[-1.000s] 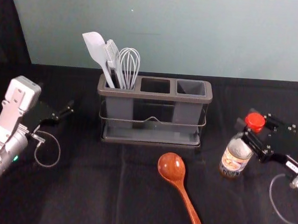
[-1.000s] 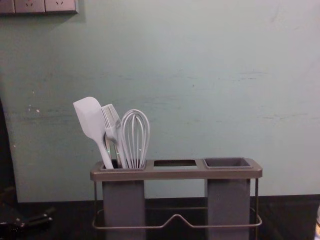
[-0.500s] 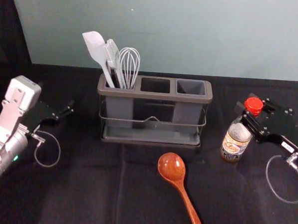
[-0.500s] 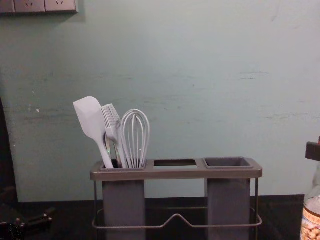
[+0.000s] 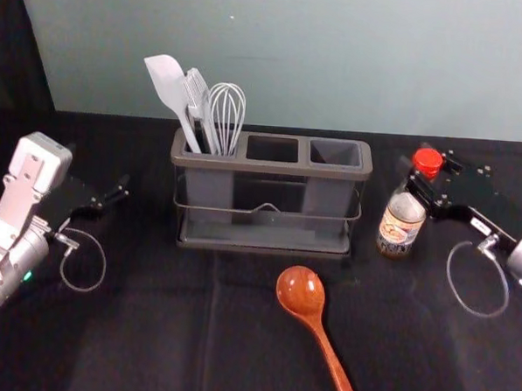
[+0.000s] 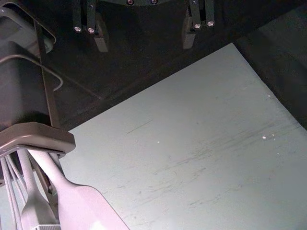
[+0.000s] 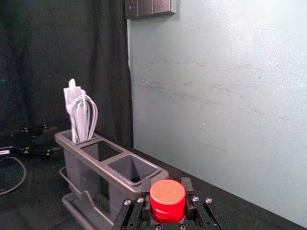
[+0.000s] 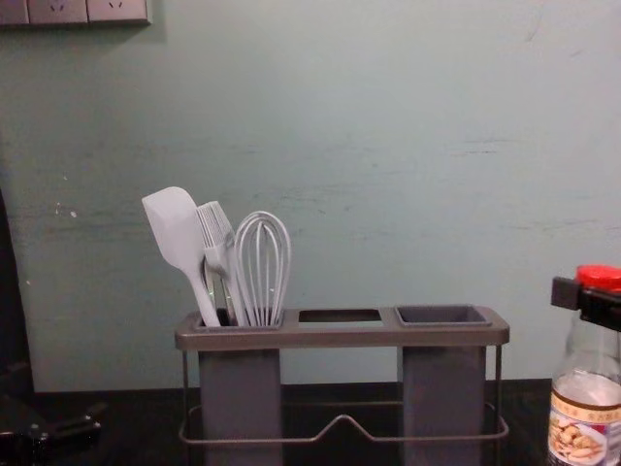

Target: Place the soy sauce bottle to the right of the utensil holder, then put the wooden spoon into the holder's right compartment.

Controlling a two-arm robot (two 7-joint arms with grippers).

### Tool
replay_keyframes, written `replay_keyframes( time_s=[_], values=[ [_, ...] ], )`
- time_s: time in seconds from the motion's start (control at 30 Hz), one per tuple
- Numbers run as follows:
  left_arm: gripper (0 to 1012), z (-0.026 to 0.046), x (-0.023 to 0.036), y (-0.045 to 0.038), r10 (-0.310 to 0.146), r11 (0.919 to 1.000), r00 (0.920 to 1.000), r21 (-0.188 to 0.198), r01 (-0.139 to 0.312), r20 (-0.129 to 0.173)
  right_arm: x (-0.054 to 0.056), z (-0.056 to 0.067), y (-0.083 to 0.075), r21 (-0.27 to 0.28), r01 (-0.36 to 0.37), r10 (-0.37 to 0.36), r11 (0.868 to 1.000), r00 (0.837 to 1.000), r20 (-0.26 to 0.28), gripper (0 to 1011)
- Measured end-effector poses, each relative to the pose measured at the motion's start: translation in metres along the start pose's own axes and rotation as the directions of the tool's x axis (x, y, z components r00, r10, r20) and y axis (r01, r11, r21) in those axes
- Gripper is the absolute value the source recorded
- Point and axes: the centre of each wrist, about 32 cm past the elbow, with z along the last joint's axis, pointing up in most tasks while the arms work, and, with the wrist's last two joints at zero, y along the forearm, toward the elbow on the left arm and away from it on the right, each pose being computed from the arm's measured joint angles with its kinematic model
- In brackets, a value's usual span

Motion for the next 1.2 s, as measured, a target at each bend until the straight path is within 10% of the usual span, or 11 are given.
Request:
replay_keyframes(
  time_s=[1.2],
  values=[
    [1005, 0.0, 0.0, 0.0, 0.0, 1.0, 1.0, 0.0, 0.0, 0.0, 0.012, -0.033, 0.036, 0.012, 0.041, -0.041, 0.999, 0.999, -0.028, 382]
  ],
)
